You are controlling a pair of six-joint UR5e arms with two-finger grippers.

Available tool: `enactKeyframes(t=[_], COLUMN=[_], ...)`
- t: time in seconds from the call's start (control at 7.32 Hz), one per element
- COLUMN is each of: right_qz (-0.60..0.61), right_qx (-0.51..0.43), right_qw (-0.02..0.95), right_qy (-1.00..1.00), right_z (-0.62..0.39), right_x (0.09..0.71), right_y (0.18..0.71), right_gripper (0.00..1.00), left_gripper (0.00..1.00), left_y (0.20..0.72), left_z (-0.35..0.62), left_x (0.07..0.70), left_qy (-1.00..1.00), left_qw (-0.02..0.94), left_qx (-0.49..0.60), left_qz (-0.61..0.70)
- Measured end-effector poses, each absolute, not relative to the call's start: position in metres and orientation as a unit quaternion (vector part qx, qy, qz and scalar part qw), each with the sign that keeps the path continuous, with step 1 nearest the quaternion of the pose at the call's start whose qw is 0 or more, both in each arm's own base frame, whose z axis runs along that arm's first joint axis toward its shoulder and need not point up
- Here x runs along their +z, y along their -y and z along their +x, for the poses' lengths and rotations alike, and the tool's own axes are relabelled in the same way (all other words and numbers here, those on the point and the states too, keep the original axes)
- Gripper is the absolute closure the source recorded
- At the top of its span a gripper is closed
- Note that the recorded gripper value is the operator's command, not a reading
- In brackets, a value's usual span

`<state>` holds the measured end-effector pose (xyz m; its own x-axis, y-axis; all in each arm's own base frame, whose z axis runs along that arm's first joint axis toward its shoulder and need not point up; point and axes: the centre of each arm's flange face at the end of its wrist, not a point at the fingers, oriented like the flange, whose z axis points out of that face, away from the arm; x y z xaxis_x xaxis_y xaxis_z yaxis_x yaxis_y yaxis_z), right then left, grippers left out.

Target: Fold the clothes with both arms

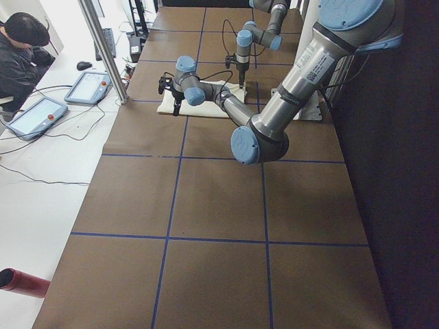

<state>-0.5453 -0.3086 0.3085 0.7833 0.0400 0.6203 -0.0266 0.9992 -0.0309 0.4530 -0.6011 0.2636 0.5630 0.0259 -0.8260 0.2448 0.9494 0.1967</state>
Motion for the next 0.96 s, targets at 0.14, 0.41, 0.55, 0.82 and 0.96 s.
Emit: enactKeyframes(t=[0.14,0.41,0.55,0.82,0.96], right_qz=[-0.011,-0.011,-0.010,-0.010,-0.011], right_qx=[0.013,0.007,0.002,-0.002,-0.002], right_qw=[0.947,0.952,0.954,0.959,0.961], right_qy=[0.321,0.307,0.299,0.283,0.276], right_z=[-0.545,-0.540,-0.536,-0.524,-0.513], right_x=[0.311,0.316,0.320,0.338,0.350], right_y=[0.308,0.312,0.316,0.320,0.320], right_gripper=[0.00,0.00,0.00,0.00,0.00], left_gripper=[0.00,0.00,0.00,0.00,0.00], left_y=[0.600,0.599,0.598,0.595,0.594], left_z=[0.454,0.456,0.457,0.460,0.462], left_x=[0.263,0.262,0.261,0.259,0.257], left_qy=[-0.464,-0.465,-0.466,-0.468,-0.469], left_qw=[0.871,0.871,0.871,0.870,0.869], left_qx=[-0.062,-0.061,-0.060,-0.059,-0.058], left_qz=[0.146,0.146,0.146,0.145,0.145])
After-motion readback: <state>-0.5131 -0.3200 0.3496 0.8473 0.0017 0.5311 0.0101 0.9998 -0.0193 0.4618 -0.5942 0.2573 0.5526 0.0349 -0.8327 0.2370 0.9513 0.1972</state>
